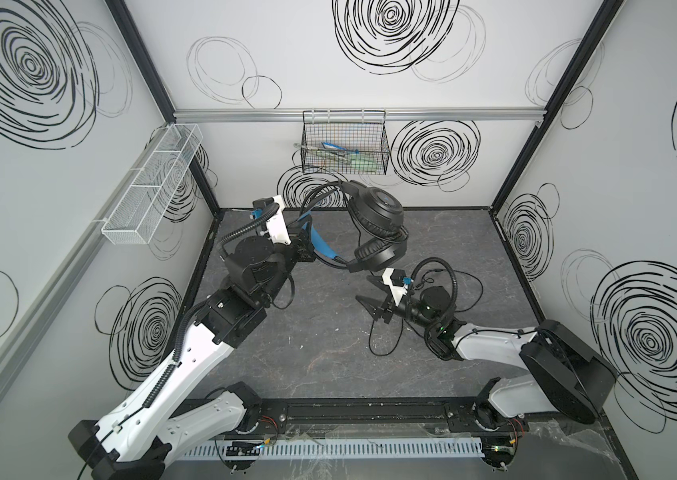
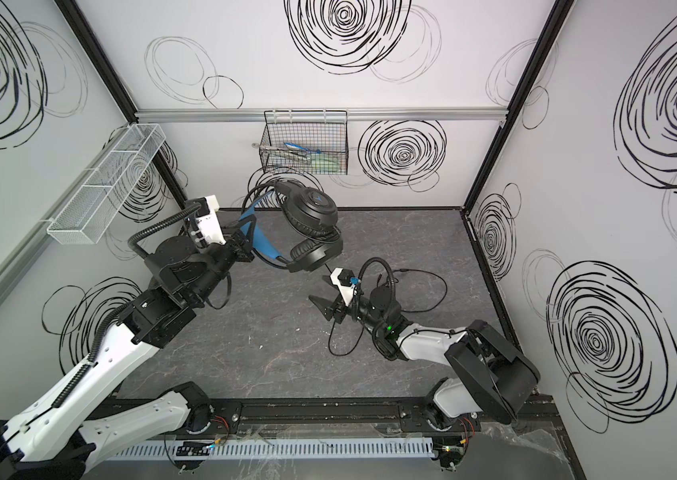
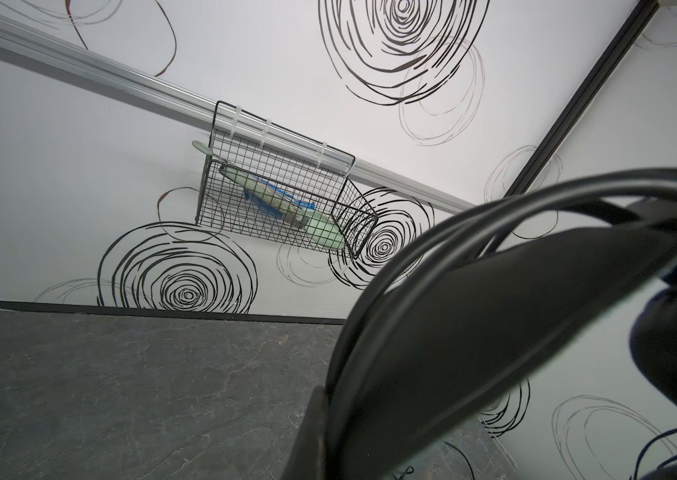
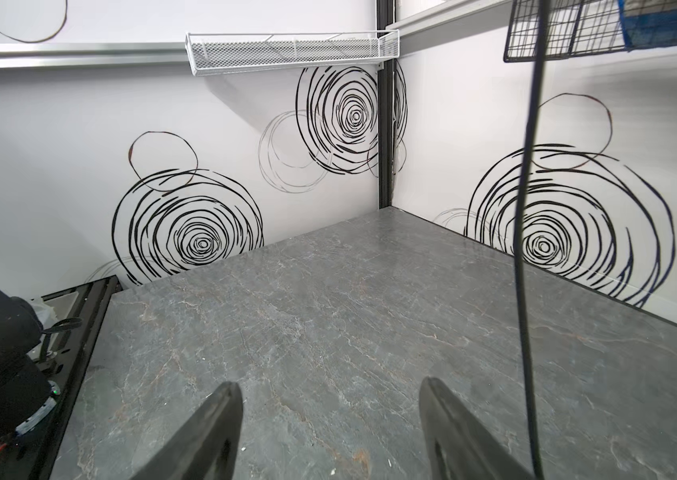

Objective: Wrap the headphones

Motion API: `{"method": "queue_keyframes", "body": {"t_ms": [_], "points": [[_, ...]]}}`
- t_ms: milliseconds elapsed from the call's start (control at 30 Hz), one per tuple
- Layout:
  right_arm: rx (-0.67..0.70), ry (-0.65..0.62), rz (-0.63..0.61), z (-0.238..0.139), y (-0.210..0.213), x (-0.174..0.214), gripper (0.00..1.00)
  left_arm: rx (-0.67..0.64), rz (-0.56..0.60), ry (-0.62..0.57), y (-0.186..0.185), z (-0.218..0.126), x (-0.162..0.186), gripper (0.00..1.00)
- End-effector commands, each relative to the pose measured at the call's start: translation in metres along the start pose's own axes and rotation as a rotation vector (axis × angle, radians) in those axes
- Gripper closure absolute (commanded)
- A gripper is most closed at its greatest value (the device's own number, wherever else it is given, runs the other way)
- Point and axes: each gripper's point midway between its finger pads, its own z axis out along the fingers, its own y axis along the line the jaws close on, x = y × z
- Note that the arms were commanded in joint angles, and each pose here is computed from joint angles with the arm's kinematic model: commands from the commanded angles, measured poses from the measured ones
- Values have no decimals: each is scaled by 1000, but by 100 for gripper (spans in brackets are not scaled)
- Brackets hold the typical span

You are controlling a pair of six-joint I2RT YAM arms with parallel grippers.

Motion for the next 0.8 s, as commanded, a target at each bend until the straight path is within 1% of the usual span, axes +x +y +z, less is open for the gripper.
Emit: {"method": "queue_keyframes", "body": {"t_ms": [0,267,367,467,667,767], "points": [[55,-19,16,-4,-14,-4,23,44,-64,-151,-13,-15,-52,100],[143,23,44,11,-49,15,21,37,-69,-151,-12,-17,-54,100],[124,26,50,16,-54,20,20,39,-72,-152,-12,-17,-56,100],[140,39,58,21,-64,29,20,46,-75,-149,-14,-17,-56,100],[142,29,103,18,-83,38,21,49,-67,-145,-14,-18,-58,100],[139,54,107,20,-87,47,22,48,-66,-144,-13,-17,-57,100]]}}
